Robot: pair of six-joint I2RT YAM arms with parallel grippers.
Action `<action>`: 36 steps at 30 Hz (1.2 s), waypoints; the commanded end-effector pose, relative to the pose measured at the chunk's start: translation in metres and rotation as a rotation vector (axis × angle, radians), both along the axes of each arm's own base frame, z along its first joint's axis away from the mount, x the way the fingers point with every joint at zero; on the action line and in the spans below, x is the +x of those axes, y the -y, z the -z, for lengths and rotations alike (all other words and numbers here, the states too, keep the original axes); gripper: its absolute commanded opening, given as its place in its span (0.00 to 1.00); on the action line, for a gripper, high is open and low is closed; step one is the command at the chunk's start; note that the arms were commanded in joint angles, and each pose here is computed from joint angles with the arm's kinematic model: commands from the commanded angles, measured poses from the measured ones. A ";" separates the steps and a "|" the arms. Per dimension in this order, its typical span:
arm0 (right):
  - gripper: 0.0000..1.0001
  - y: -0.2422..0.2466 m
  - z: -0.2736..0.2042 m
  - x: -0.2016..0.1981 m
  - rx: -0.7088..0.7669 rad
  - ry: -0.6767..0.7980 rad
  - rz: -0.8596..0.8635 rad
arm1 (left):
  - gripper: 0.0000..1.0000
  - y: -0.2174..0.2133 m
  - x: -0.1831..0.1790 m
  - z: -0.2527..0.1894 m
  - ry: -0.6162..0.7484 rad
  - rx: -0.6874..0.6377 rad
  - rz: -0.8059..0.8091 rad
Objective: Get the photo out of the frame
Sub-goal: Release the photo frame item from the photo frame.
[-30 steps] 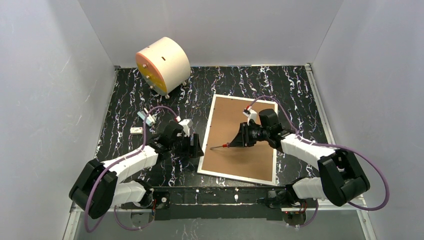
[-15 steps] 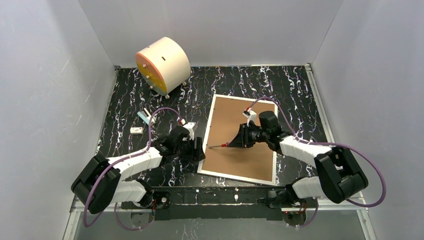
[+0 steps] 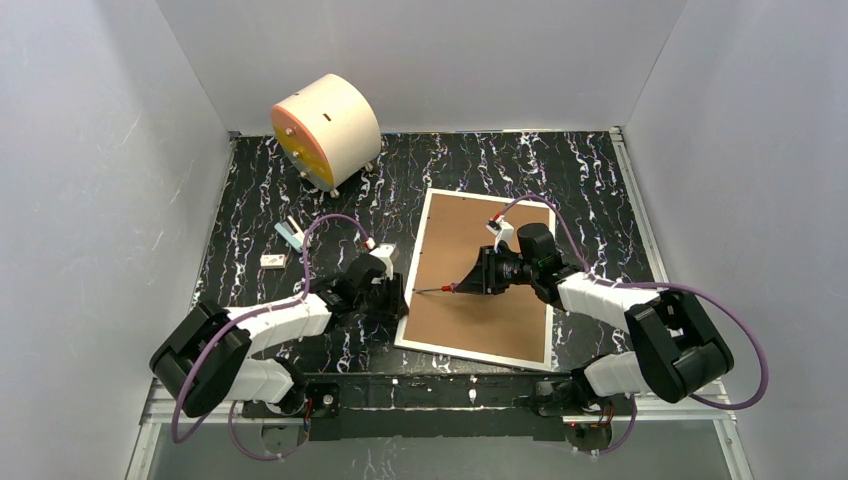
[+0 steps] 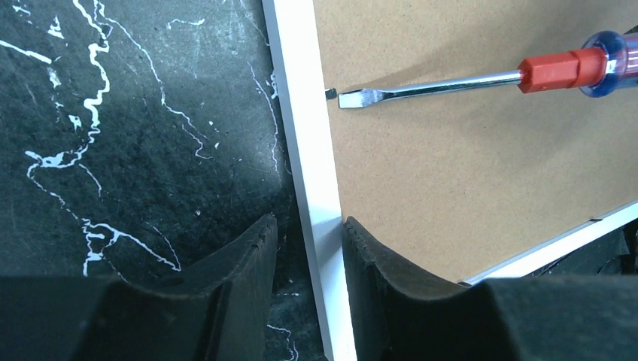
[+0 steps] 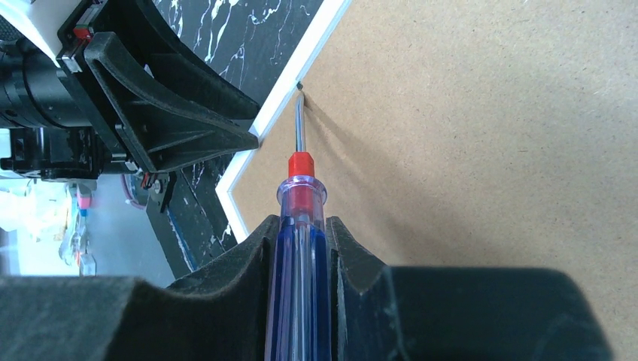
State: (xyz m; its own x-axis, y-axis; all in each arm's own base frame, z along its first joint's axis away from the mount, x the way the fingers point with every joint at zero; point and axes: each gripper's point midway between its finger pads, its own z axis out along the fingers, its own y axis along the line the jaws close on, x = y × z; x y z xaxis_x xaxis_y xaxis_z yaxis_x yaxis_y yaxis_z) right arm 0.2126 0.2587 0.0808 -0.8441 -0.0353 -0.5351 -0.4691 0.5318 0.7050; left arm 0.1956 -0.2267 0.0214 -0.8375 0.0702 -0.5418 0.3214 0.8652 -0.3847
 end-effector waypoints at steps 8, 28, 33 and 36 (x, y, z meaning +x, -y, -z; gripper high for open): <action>0.01 0.005 0.020 0.007 -0.059 -0.012 0.036 | 0.35 -0.023 -0.020 0.032 -0.070 0.142 0.015; 0.01 -0.005 0.026 0.011 -0.044 -0.026 -0.021 | 0.04 -0.027 -0.033 0.049 -0.114 0.216 0.092; 0.01 -0.009 0.009 0.028 -0.078 0.008 -0.017 | 0.02 -0.024 -0.032 0.047 -0.107 0.213 0.098; 0.01 -0.013 0.001 0.033 -0.118 0.011 -0.016 | 0.01 -0.024 -0.031 0.046 -0.102 0.213 0.096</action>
